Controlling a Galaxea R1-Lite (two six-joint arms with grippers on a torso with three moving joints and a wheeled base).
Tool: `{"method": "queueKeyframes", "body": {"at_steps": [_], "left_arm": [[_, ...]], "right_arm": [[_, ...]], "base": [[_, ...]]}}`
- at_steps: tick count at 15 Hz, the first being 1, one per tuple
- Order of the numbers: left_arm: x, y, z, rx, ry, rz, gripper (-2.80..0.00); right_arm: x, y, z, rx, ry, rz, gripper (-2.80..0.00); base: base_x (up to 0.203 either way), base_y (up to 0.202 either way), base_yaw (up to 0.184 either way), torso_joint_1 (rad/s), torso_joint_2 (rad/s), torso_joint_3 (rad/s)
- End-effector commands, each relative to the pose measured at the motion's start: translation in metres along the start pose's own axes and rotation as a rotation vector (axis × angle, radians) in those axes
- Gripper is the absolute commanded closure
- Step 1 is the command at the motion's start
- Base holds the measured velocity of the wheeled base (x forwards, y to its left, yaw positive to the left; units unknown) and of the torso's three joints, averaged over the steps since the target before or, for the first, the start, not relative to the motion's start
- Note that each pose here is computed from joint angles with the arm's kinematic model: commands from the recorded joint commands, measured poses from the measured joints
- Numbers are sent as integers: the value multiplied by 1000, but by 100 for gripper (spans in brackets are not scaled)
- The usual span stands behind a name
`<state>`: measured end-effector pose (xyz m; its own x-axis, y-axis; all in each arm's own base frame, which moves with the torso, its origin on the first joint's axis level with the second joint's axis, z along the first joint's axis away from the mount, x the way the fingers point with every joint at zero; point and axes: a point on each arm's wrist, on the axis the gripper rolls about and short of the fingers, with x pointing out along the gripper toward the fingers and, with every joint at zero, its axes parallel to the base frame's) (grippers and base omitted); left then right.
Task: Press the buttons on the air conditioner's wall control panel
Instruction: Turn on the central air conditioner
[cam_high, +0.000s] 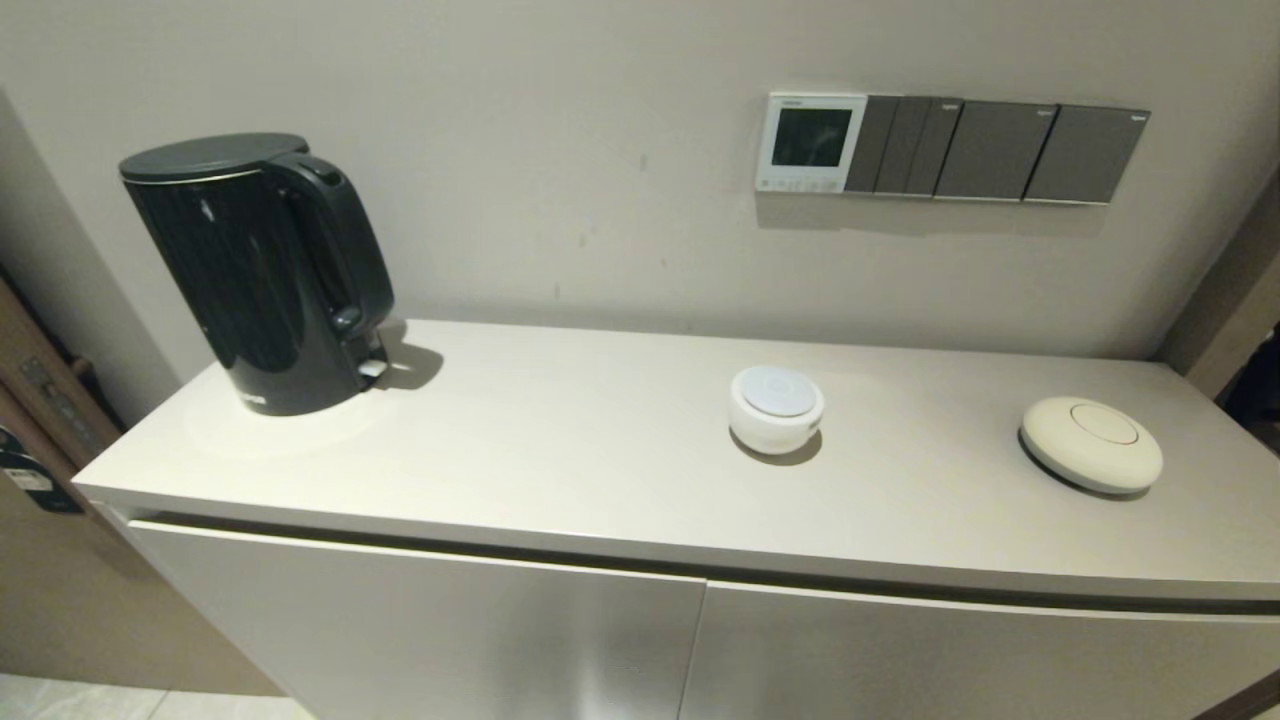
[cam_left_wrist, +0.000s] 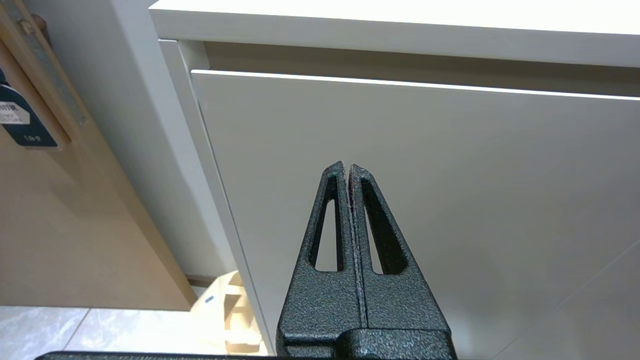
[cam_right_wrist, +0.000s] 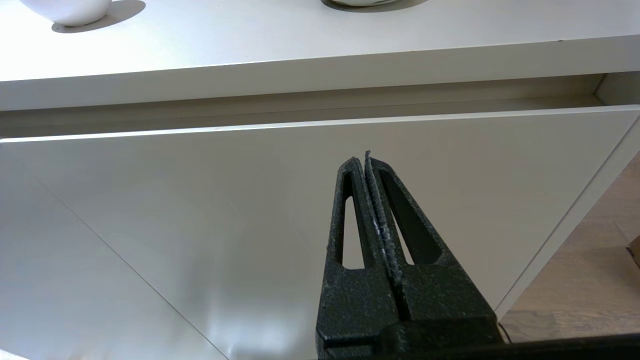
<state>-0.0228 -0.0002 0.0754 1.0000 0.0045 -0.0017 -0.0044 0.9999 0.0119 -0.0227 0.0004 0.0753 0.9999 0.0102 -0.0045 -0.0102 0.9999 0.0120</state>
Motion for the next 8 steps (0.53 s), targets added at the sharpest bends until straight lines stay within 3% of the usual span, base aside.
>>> {"method": "queueKeyframes", "body": {"at_steps": [1,8], "left_arm": [[0,0,0,0,1,1,0],[0,0,0,0,0,0,0]], "right_arm": [[0,0,0,0,0,0,0],[0,0,0,2,2,-1,0]], "base": [[0,0,0,0,0,0],[0,0,0,0,0,0]]}}
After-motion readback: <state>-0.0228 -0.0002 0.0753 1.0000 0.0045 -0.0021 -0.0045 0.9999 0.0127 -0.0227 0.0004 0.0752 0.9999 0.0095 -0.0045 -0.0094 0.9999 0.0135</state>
